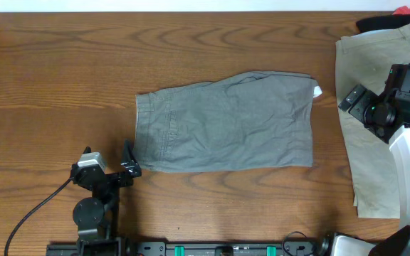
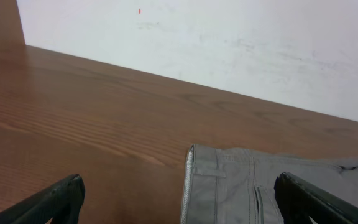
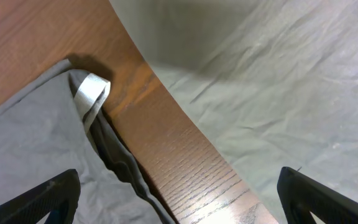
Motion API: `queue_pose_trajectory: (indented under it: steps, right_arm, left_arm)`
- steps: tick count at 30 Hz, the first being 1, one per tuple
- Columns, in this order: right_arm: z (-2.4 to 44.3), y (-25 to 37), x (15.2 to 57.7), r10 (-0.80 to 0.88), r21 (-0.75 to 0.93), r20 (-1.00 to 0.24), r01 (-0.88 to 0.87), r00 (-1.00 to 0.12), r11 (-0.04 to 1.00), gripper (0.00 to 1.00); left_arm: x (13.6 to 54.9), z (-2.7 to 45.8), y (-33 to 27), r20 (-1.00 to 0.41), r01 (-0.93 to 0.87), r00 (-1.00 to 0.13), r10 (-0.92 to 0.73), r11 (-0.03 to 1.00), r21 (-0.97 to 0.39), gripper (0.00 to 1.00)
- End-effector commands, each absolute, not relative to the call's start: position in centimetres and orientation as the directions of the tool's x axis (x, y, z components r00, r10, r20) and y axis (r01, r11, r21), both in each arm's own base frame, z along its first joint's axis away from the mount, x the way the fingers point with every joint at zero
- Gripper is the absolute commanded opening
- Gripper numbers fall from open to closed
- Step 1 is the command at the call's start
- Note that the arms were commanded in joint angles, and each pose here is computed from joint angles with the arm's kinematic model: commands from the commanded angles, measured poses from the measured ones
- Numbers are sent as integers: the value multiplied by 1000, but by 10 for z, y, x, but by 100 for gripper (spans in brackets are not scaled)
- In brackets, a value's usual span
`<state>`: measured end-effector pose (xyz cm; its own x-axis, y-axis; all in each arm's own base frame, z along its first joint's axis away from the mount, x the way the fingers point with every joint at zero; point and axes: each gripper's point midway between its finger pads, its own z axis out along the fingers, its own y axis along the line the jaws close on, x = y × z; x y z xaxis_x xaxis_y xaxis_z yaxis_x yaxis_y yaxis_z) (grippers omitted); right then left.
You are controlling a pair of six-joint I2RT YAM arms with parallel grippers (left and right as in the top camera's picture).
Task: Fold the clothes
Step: 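Retract the right gripper to the right side, then move the left gripper to the shorts' left leg end and grasp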
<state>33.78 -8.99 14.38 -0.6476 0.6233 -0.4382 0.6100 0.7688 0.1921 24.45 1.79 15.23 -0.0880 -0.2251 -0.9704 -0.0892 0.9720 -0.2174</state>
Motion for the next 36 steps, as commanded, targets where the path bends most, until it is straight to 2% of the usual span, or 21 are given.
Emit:
queue_pose_trajectory:
  steps: [1, 9, 12, 15, 17, 22, 24, 36]
  right_arm:
    - [151, -95, 338, 619, 186, -461, 613, -635, 768, 99]
    - [151, -95, 338, 619, 186, -461, 613, -635, 768, 99]
    - [151, -95, 338, 619, 186, -461, 613, -635, 768, 99]
    - [151, -95, 338, 619, 186, -461, 613, -635, 768, 99]
    - [151, -95, 338, 619, 186, -461, 613, -635, 768, 99]
    - [151, -95, 338, 619, 186, -461, 613, -635, 768, 99]
    - [151, -95, 338, 619, 186, -461, 613, -635, 768, 99]
    - [151, -95, 338, 619, 186, -461, 613, -635, 768, 99]
  left_arm:
    - [244, 137, 17, -967, -93, -138, -213, 975, -202, 98]
    - [244, 138, 11, -963, -57, -141, -230, 973, -224, 98]
    - [242, 143, -22, -899, 97, -185, -397, 903, -418, 98]
    - [235, 146, -51, -792, 205, -290, -538, 773, -600, 98]
    - [228, 145, -68, -738, 255, -372, -564, 702, -665, 98]
    - [211, 145, -97, -714, 374, -487, -504, 618, -691, 98]
    - [204, 152, -107, -725, 438, -499, -474, 585, -683, 98]
    - [197, 223, -108, -813, 562, -358, -459, 589, -580, 98]
